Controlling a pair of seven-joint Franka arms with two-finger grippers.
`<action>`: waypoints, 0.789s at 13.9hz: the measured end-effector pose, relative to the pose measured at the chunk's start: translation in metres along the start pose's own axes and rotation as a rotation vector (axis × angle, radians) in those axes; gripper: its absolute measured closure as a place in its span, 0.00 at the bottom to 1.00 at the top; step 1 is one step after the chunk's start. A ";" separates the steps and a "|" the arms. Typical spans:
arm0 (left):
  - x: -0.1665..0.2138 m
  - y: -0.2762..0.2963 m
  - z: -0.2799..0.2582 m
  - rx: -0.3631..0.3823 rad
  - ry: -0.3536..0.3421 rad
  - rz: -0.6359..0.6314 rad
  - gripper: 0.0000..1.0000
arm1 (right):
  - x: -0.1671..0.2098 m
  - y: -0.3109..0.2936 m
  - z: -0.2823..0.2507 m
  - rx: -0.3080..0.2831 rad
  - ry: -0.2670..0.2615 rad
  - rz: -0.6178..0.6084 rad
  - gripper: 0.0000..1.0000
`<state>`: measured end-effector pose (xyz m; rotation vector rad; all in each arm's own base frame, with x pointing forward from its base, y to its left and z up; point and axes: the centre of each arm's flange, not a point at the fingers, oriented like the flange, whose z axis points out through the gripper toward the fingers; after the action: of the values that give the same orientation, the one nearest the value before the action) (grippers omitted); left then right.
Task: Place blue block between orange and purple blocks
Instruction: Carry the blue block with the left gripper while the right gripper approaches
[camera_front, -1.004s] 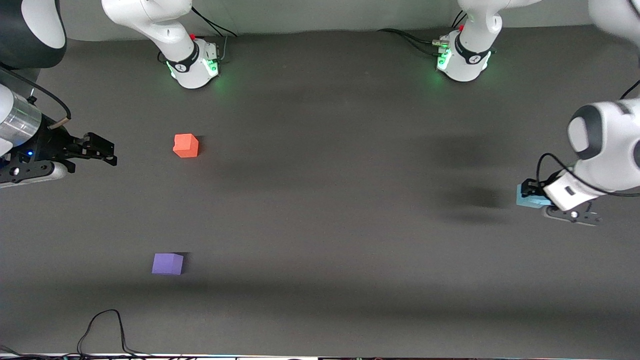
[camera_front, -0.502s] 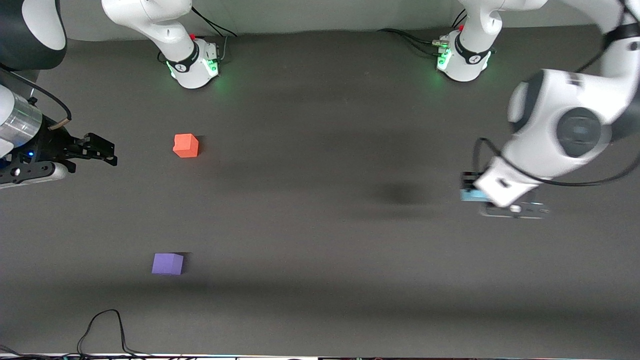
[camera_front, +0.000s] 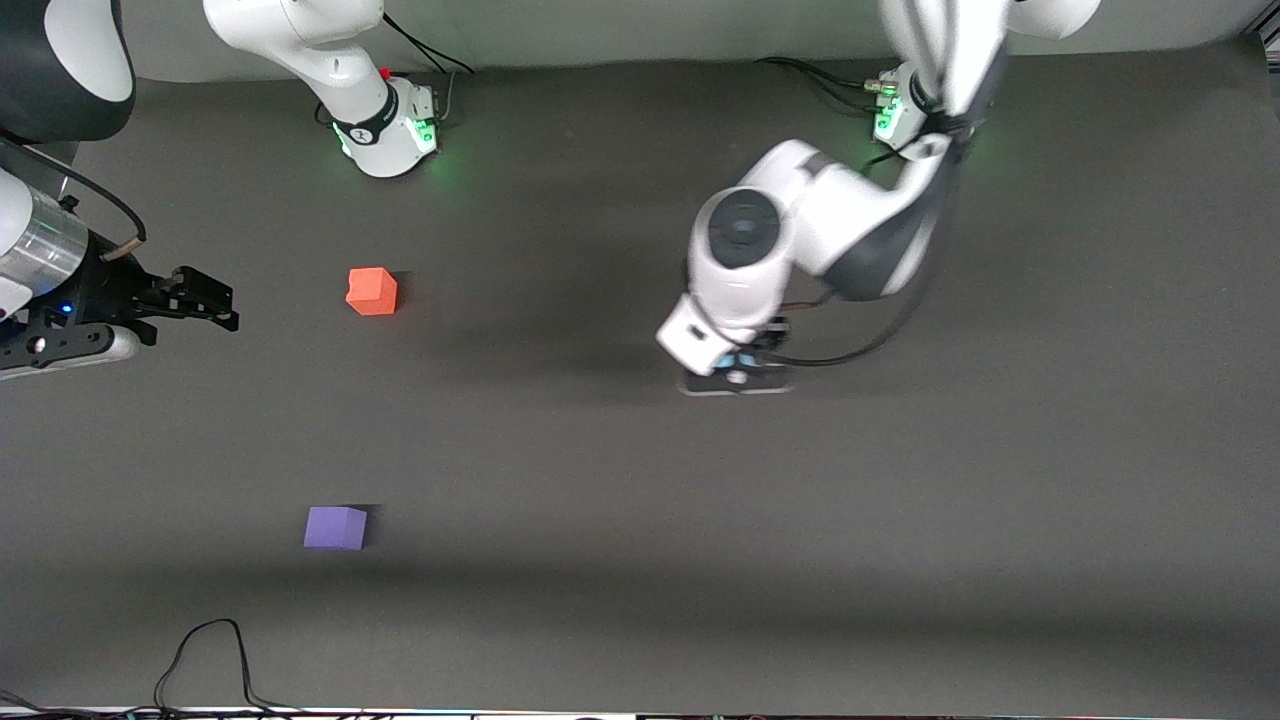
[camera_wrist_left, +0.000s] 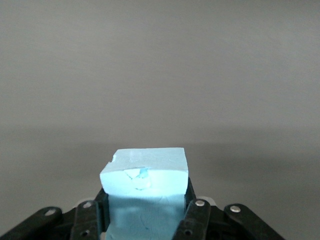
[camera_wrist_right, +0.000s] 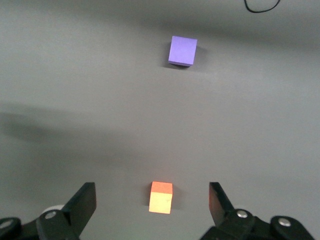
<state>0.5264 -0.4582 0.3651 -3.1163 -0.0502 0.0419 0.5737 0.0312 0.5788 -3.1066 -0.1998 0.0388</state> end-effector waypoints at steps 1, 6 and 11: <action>-0.011 0.025 0.021 -0.006 0.015 0.001 0.44 | 0.000 -0.001 0.003 0.008 -0.004 0.001 0.00; -0.064 0.110 0.106 0.009 0.084 -0.007 0.44 | 0.003 -0.019 0.033 0.038 -0.007 -0.008 0.00; -0.075 0.130 0.158 0.018 0.079 0.015 0.44 | 0.001 -0.098 0.050 0.038 -0.014 0.005 0.00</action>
<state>0.4516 -0.5862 0.2063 -3.0972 -0.0253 -0.0803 0.5610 0.1304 0.5318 -3.0702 -0.1899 0.0629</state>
